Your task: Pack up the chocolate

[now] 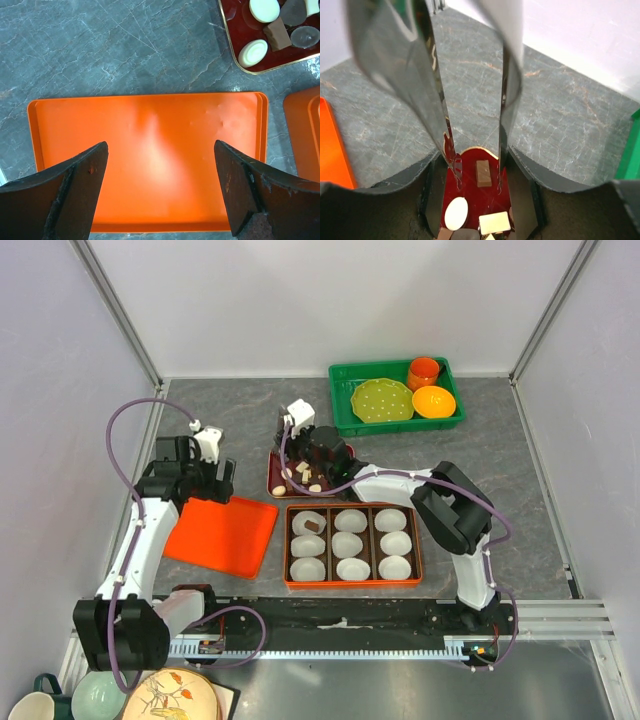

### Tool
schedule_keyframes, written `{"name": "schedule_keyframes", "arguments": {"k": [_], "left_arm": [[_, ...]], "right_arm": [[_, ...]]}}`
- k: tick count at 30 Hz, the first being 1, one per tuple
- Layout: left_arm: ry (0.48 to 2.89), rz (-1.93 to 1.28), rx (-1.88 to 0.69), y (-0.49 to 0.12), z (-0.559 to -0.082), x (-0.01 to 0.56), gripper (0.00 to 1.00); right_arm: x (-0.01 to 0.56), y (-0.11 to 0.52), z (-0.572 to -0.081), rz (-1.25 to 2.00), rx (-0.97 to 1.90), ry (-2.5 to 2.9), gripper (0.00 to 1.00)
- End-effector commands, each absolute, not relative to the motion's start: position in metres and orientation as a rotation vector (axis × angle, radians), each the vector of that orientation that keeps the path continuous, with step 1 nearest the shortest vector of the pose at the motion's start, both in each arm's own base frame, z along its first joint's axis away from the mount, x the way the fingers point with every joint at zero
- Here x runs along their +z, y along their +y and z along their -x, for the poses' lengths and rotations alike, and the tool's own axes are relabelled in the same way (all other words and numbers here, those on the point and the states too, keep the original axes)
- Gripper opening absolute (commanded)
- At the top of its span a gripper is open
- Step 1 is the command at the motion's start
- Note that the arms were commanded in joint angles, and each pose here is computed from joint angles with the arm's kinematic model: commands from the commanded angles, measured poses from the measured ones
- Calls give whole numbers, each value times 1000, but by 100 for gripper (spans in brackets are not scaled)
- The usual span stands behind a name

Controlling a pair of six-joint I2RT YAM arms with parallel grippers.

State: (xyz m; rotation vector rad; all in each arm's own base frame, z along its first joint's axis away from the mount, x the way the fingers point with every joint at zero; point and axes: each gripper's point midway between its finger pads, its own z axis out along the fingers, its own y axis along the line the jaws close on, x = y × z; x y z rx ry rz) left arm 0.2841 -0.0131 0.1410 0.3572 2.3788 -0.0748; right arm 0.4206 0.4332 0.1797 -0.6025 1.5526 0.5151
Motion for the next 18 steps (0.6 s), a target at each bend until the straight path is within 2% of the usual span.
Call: {"name": "schedule_keyframes", "arguments": {"k": [1,11,18], "left_arm": [[2345,-366,-68,-14,-281,150,94],[2348,-364,-65,-13,-278,148,94],[2357,-361,-73,-14,-275,143,93]], "right_arm": [[193,446,-428,594,539,1492,56],[186,452,-430,589,557,1506,54],[178,454,-430,598,563,1518,50]]}}
